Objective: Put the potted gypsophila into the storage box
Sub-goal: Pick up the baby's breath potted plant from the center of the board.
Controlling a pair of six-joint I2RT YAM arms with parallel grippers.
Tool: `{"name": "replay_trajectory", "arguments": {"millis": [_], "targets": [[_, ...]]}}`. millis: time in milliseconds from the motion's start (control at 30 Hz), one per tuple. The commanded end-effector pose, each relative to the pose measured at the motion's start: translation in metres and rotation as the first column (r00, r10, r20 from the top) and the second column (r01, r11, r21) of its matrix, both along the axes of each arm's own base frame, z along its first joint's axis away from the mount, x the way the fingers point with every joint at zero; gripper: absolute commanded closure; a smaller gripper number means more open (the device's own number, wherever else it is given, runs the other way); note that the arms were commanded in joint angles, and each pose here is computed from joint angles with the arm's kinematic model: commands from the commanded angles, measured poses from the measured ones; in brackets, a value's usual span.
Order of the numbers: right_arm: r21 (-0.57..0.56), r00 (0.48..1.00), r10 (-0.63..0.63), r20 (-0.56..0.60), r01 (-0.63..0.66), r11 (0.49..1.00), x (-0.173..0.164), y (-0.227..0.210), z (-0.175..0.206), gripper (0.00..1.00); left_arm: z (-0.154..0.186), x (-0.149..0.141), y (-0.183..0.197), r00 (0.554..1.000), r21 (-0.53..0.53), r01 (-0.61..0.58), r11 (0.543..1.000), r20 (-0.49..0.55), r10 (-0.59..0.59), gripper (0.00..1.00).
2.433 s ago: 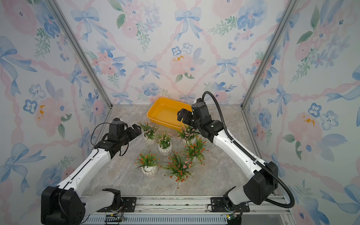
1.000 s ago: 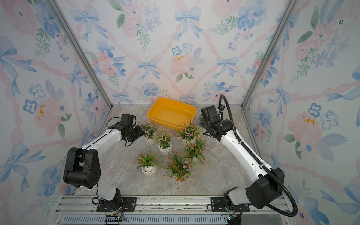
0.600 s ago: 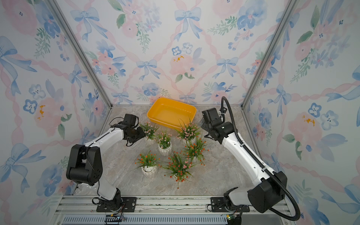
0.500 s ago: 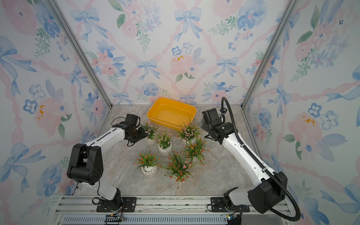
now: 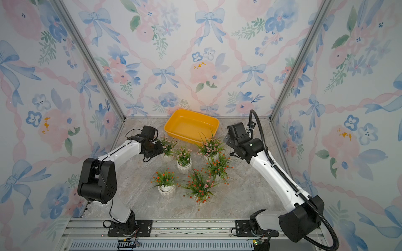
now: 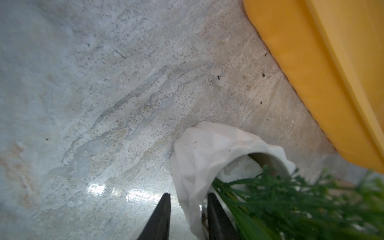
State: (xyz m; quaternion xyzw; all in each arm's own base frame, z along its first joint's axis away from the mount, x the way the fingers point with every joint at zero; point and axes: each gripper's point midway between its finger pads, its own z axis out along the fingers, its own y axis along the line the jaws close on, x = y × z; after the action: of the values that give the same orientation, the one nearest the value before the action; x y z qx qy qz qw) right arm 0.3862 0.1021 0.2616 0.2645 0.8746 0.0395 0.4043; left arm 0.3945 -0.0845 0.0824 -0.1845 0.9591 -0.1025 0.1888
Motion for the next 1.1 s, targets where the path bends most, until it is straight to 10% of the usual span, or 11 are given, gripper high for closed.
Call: {"name": "replay_trajectory", "arguments": {"millis": [0,533,1067], "targets": [[-0.035,0.999,-0.034,-0.039,0.033,0.999,-0.002,-0.009,-0.012,0.03,-0.012,-0.005,0.0,0.998,0.026,0.021,0.999,-0.056,-0.02,0.76],[-0.039,0.997,-0.069,-0.037,0.068,0.997,-0.009,-0.018,-0.013,0.03,-0.021,-0.007,0.011,0.991,0.162,0.085,0.983,-0.118,-0.066,1.0],[-0.052,0.996,-0.066,-0.054,0.063,0.997,-0.012,-0.016,-0.015,0.03,0.028,0.013,0.005,0.998,0.143,0.065,0.988,0.007,-0.067,1.0]]}}
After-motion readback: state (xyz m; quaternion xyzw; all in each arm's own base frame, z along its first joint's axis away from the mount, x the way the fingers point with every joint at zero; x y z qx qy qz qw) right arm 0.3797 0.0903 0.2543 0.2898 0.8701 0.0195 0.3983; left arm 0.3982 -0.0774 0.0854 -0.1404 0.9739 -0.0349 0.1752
